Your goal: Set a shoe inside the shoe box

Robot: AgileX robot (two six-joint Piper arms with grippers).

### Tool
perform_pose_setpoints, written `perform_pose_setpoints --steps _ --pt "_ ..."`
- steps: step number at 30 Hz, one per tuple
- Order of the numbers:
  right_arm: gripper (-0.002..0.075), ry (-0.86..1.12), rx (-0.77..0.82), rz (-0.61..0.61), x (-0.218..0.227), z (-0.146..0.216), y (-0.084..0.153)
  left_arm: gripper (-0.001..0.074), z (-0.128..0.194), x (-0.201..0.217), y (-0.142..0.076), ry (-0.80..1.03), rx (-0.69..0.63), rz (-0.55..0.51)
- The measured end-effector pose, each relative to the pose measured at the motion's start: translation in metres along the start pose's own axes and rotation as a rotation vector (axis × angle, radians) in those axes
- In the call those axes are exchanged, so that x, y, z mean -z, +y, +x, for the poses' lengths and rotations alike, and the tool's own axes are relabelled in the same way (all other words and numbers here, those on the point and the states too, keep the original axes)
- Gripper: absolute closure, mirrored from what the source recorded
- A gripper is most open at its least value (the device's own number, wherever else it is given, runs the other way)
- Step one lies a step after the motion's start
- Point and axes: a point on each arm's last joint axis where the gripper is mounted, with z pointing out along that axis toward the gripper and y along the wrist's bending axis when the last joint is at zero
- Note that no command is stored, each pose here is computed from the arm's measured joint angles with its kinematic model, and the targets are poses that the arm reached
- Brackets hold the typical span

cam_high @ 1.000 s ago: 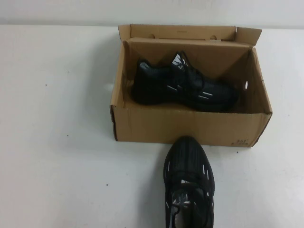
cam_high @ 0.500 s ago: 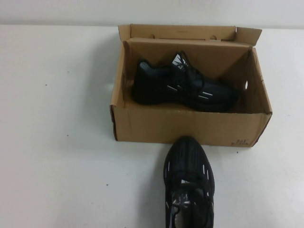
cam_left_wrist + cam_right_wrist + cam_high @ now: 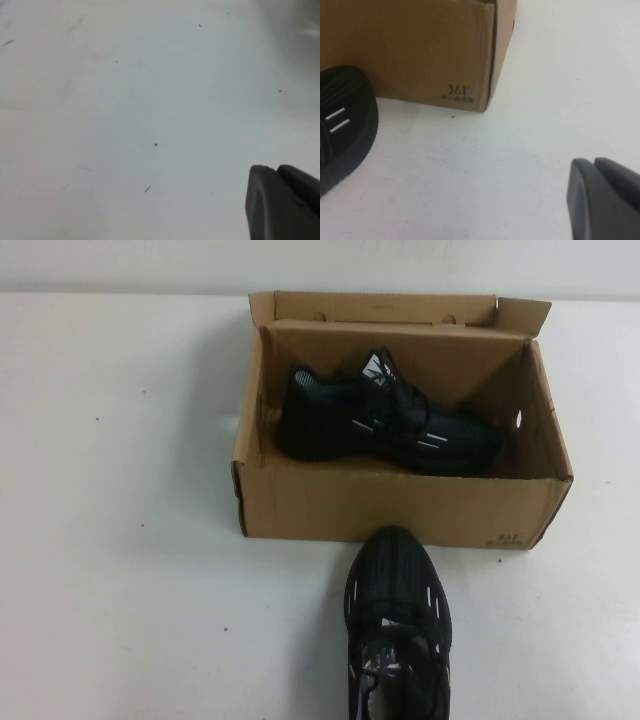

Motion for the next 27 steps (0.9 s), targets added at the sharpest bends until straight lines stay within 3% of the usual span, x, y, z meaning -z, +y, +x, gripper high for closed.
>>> perform_pose_setpoints --steps 12,19,27 --pt "0.0743 0.0 0.0 0.0 0.0 0.0 0.0 0.0738 -0.001 0.0 0.0 -0.016 0.0 0.002" --pt "0.0743 -0.013 0.0 0.002 0.0 -0.001 0.0 0.0738 -0.011 0.001 -0.001 -0.13 0.0 0.012" --pt "0.0743 -0.297 0.0 0.049 0.004 -0.027 -0.004 0.0738 -0.034 0.007 -0.003 -0.389 0.015 0.039"
